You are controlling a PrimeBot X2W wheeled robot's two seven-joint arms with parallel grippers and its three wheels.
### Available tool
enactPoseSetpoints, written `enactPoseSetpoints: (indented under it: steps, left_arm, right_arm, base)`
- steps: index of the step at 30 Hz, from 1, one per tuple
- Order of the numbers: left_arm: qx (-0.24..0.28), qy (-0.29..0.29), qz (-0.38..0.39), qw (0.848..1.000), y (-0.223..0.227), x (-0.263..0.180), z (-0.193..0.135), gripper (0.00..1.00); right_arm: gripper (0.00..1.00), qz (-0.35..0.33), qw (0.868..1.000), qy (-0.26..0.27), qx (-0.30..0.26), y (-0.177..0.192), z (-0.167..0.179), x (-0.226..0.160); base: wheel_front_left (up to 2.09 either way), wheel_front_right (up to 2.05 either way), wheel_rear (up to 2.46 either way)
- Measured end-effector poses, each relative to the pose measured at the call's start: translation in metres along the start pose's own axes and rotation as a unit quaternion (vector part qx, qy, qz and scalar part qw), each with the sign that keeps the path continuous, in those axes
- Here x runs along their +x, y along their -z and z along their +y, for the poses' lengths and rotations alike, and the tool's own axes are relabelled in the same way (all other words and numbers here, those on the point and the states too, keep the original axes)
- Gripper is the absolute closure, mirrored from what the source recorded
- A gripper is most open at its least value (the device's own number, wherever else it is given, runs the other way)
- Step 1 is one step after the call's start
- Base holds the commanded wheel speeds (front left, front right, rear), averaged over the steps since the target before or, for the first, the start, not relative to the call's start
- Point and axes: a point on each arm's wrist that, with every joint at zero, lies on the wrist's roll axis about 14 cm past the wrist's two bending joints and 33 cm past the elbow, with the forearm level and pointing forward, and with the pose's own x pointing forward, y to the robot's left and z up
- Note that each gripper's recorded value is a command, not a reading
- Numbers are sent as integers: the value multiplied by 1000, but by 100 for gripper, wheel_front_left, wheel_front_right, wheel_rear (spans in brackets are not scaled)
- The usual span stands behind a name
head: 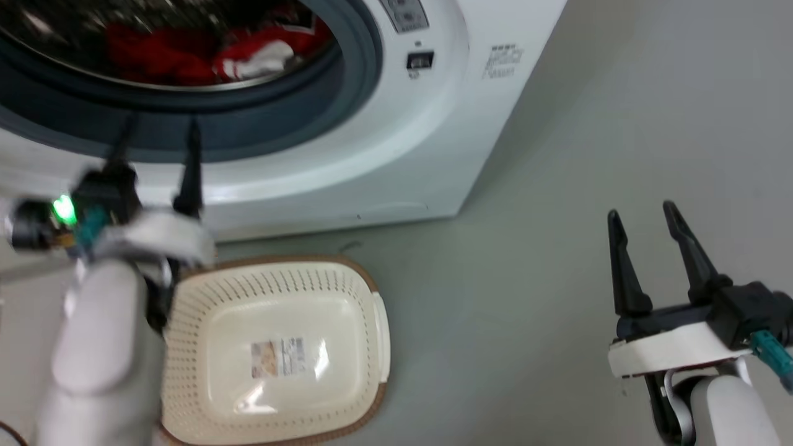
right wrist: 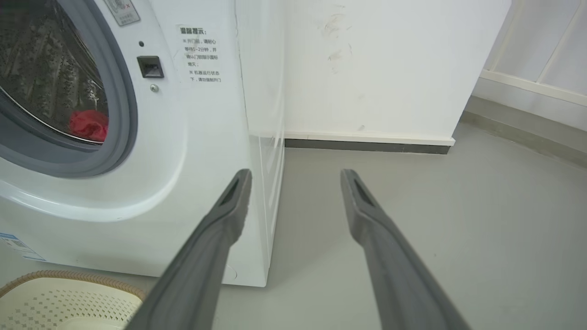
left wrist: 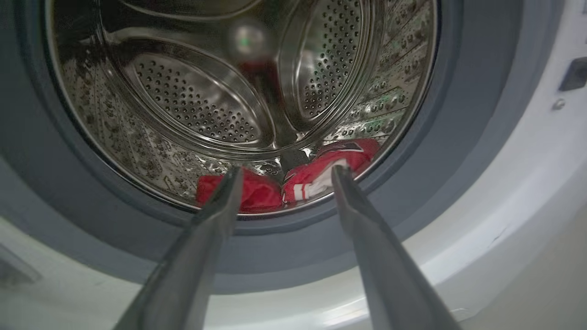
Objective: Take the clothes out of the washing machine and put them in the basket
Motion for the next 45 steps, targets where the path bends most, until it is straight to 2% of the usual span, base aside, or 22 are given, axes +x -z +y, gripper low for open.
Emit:
enactPoseSetpoints:
  steps: [8,16,20,27,34,37,38,39,41,45]
  left_arm:
    - [31,2,87,996,32,119,26,0]
    - [30,-24,224,974,75,189,54,0]
    - [48,-23,304,951,106,202,56,0]
    - [67,-32,437,896,162,200,62,0]
    - [69,-31,496,865,194,195,59,0]
    - [65,-31,504,861,199,193,59,0]
    - [64,-32,506,859,200,193,60,45]
    - [63,-32,505,860,199,193,60,100]
    - [61,-32,497,865,196,196,61,100]
    - [60,-36,454,888,179,206,63,100]
  right_arm:
    - [0,38,999,19,7,37,-14,24]
    - [0,83,996,40,9,72,-28,23]
    - [0,103,993,50,8,85,-35,19]
    - [0,132,990,53,-2,102,-38,14]
    - [0,147,987,62,-3,110,-43,9]
    - [0,150,987,63,-4,112,-44,8]
    - [0,150,987,64,-4,113,-44,8]
    - [0,150,987,64,-4,113,-45,8]
    - [0,149,987,66,-3,112,-45,9]
    - [0,142,988,65,-3,109,-46,11]
  base:
    - [0,0,0]
    - [0,0,0]
    - [0,0,0]
    - [0,0,0]
    - [0,0,0]
    - [0,0,0]
    - [0,0,0]
    - [0,0,0]
    - [0,0,0]
    - [0,0,0]
